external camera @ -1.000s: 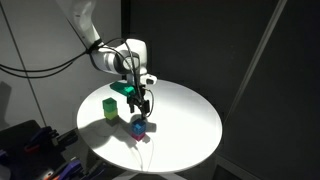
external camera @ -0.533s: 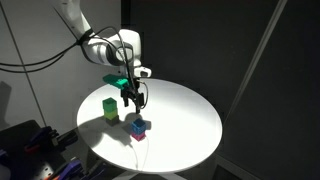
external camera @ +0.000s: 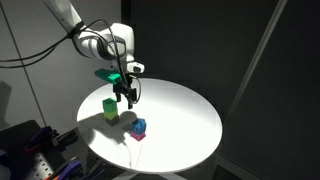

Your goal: Pick up the blue block and put it on the pink block

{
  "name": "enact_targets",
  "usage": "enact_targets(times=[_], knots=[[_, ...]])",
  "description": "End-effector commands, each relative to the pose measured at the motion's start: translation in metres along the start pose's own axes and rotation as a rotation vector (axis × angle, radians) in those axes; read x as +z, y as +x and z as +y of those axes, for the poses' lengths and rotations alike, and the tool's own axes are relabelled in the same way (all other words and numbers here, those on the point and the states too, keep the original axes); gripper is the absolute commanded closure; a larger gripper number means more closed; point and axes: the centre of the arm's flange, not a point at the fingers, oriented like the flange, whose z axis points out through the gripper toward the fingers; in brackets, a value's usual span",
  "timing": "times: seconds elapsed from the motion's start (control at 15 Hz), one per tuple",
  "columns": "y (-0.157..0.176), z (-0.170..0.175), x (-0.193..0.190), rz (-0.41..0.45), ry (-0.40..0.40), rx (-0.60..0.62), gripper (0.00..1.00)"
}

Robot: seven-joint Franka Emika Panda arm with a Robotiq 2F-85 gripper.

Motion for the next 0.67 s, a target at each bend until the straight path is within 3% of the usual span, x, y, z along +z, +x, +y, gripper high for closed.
enact_targets(times=[0.0,0.2,0.6], knots=[[-0.013,0.0,-0.016,-0.023,0.028,0.03,0.0],[-0.018,-0.002,-0.022,-0.036,0.057,0.037,0.0],[-0.025,-0.011,-0.038,0.017,0.107,0.03,0.0]])
